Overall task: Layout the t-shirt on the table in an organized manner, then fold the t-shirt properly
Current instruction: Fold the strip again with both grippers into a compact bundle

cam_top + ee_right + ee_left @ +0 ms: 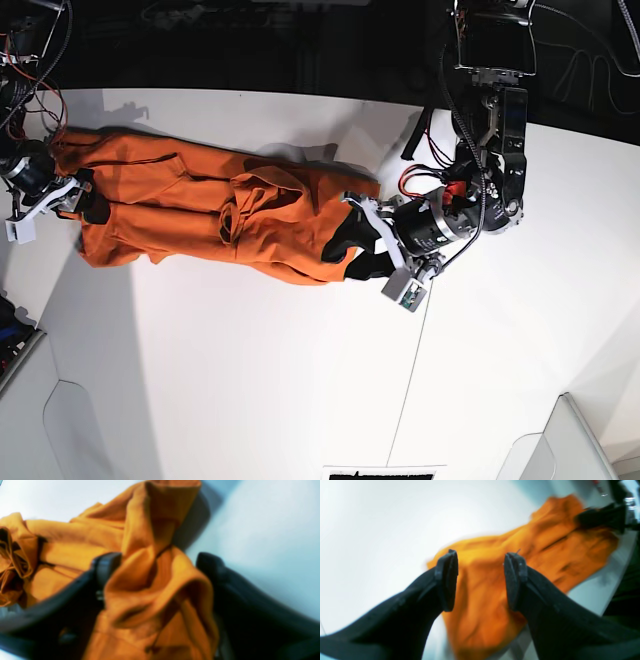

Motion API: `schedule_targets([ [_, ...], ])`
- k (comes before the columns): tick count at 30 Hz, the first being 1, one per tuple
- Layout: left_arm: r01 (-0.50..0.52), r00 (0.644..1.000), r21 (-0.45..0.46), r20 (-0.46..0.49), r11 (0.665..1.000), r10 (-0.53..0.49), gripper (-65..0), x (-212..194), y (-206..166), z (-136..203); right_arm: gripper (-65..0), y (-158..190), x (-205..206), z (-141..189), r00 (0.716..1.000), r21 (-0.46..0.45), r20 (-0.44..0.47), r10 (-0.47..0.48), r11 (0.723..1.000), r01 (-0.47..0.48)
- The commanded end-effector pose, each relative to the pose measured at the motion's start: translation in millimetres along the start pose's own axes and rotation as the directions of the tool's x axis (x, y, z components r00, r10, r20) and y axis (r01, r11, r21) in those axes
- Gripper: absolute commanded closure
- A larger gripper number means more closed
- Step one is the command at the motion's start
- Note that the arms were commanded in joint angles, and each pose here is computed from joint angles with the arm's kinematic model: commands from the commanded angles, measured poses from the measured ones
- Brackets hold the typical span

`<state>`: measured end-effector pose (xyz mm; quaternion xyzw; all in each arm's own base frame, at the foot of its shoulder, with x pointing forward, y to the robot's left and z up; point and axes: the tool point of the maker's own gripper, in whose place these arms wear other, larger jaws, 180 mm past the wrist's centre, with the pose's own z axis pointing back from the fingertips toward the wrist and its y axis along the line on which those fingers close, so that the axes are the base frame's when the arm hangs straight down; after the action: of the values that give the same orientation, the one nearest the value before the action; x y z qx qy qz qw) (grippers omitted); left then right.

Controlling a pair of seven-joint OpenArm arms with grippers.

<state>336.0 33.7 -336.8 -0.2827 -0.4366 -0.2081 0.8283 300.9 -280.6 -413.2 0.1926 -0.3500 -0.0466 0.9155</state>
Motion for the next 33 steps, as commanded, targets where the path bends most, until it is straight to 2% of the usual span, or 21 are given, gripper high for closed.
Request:
schedule_targets([
  [1,-0.003,0.999,0.01,0.044,1.0,0.002,-32.0,9,9,6,-29.1,-5,1,4,0.999,-0.018,-0.025,0.023,1.0,-0.023],
  [3,-0.035,0.999,0.056,0.029,0.998,0.033,-32.0,-7,30,17,-6.2,-5,1,4,0.999,-0.018,-0.025,0.023,1.0,-0.023],
  [4,-0.048,0.999,0.077,0.026,0.996,0.046,-32.0,-14,39,22,0.0,-5,1,4,0.999,-0.018,-0.024,0.023,1.0,-0.024],
  [7,-0.068,0.998,0.115,0.0,0.991,0.069,-32.0,-33,54,35,0.0,-6,9,6,1.0,-0.023,-0.002,0.027,0.999,-0.027],
  [9,-0.079,0.996,0.115,-0.026,0.99,0.082,-32.0,-45,54,37,0.0,-9,22,13,0.999,-0.028,0.049,0.016,0.999,-0.015],
  [14,-0.112,0.99,0.074,-0.072,0.991,0.118,-32.0,-73,34,35,0.0,-7,65,42,0.976,0.003,0.216,-0.026,1.0,0.026],
  [17,-0.117,0.988,0.04,-0.1,0.992,0.121,-32.0,-84,20,29,0.0,13,85,53,0.965,0.048,0.262,0.005,0.999,-0.019],
  [21,-0.131,0.987,-0.007,-0.095,0.991,0.13,-32.0,-83,-1,17,0.0,63,99,53,0.944,0.131,0.324,0.056,0.986,-0.103],
  [25,-0.164,0.985,-0.042,-0.069,0.986,0.161,-32.0,-77,-19,4,0.0,135,93,37,0.934,0.255,0.35,0.07,0.952,-0.167],
  [30,-0.175,0.983,-0.053,-0.061,0.983,0.172,-32.0,-76,-25,0,0.0,223,69,9,0.944,0.414,0.325,0.064,0.888,-0.203],
  [33,-0.173,0.984,-0.051,-0.064,0.984,0.169,-32.0,-76,-25,0,0.0,256,49,-11,0.952,0.435,0.283,0.117,0.869,-0.236],
])
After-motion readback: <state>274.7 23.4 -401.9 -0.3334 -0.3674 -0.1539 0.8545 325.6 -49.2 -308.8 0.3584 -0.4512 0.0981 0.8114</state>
